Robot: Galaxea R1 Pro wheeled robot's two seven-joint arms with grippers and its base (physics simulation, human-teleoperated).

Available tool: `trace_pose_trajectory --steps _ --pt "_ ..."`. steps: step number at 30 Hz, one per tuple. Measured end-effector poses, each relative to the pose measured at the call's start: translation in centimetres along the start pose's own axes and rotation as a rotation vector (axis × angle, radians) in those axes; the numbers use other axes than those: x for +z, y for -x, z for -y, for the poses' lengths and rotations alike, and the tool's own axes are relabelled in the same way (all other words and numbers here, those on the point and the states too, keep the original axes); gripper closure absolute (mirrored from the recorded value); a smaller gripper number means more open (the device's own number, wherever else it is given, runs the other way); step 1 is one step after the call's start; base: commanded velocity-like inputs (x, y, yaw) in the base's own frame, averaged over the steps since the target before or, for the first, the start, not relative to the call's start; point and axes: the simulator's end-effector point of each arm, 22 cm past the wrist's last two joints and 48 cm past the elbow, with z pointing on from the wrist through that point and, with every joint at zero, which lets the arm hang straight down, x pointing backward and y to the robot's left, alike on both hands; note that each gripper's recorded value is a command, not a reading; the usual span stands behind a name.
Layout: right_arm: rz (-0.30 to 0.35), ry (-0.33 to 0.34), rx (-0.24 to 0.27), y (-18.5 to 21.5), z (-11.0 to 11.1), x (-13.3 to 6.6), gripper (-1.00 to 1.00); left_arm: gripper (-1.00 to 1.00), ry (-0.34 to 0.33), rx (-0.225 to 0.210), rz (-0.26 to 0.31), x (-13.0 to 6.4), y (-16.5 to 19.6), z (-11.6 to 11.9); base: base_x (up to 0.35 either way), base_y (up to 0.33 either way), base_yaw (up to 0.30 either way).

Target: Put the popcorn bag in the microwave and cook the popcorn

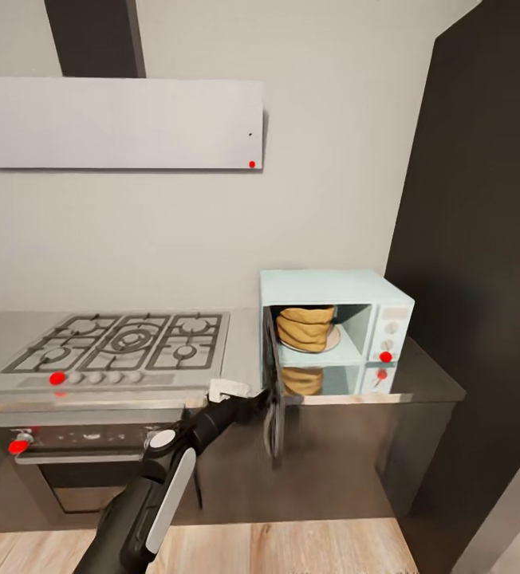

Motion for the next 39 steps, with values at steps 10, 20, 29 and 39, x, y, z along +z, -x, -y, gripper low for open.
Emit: trace_pose_trajectory --steps 10,20,29,39 --pt "0.0 0.0 0.0 0.0 0.0 0.0 -1.0 -1.0 -0.001 0.006 0.001 0.0 0.0 0.1 0.0 0.0 -0.284" --pt "-0.003 0.0 0.003 0.0 0.0 0.0 -1.0 -1.0 0.005 0.005 0.002 0.1 0.1 0.1 0.0 0.0 -0.284" --pt "-0.004 0.0 0.004 -0.1 0.0 0.0 -1.0 -1.0 0.043 0.01 0.007 0.0 0.3 -0.9 0.0 0.0 -0.223" --pt "-0.001 0.001 0.005 0.0 0.0 0.0 -1.0 -1.0 0.036 0.001 0.005 0.0 0.2 -0.5 0.083 0.0 -0.005"
